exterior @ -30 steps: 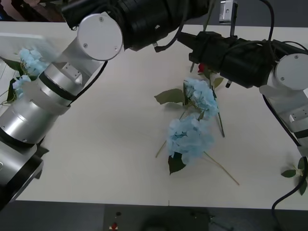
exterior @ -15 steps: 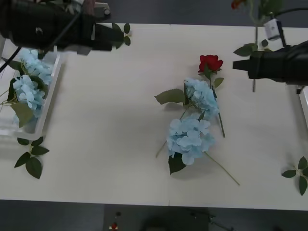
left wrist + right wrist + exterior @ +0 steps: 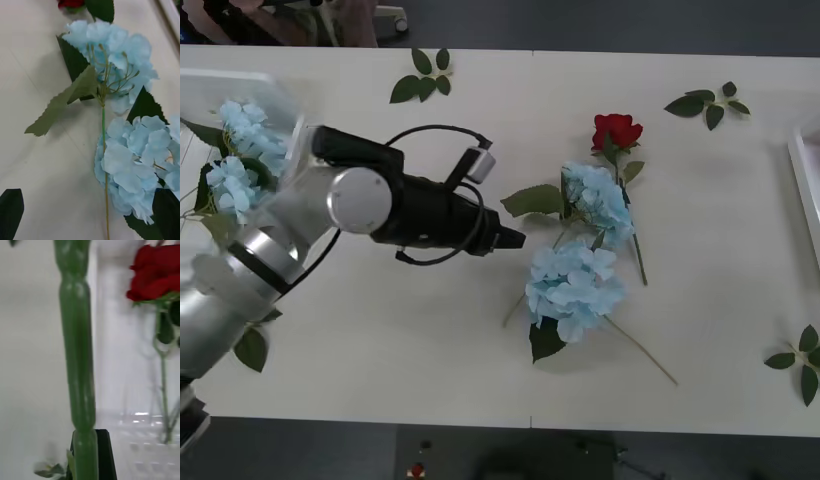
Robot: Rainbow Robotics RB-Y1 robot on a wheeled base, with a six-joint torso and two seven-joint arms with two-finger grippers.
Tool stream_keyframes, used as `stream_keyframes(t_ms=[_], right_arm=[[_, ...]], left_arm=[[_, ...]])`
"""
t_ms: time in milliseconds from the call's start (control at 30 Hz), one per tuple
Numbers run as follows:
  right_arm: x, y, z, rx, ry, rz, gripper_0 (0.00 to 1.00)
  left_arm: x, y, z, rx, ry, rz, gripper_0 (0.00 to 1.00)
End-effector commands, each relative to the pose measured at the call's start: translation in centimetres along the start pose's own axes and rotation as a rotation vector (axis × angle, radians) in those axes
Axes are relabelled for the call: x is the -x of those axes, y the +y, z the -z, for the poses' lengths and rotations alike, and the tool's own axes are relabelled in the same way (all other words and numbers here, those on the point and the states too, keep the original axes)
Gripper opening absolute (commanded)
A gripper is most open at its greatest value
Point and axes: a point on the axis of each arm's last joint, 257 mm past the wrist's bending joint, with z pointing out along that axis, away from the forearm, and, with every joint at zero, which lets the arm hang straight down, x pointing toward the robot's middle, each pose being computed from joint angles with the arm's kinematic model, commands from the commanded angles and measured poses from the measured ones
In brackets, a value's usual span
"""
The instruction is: Put the red flowers into the right box and the blue flowers into the left box
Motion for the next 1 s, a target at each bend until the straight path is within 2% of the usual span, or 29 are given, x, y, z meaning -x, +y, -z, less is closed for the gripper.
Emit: stream_keyframes(t_ms=[33,333,433,600,667,767,833,1000], right_arm=[[1.9,-4.2,0.8,-0.127,-0.062,-0.013,0.00],[0.2,-9.9,-2.6,-0.337,-0.081,0.038,0.00],[-0.6,-10.1,-4.5,-0.388,-0.070,0.115,0.00],[-2.0,-9.7,-6.0,-0.392,-0.053,0.090,0.00],[-2.0,-9.5,-6.2,-0.391,-0.058,0.091,0.25],[-2.0,-9.4,-6.2,-0.385,-0.063,0.077,0.50],[-1.9,-9.1,-6.3,-0.373,-0.070,0.060,0.57],[-0.9,-7.0,-6.5,-0.289,-0.106,-0.003,0.63]], left_arm=[[4.6,-0.7,-0.6,0.073,-0.043,-0.071,1.00],[4.6,0.6,-3.2,0.212,0.023,-0.231,1.00],[4.2,0.6,-4.3,0.235,0.046,-0.256,1.00],[3.8,0.0,-5.1,0.238,0.055,-0.270,1.00],[3.5,-0.5,-5.4,0.228,0.062,-0.269,1.00],[3.2,-1.2,-5.8,0.217,0.066,-0.267,1.00],[3.1,-1.4,-6.0,0.214,0.066,-0.265,1.00],[3.1,-1.3,-6.0,0.219,0.065,-0.265,1.00]])
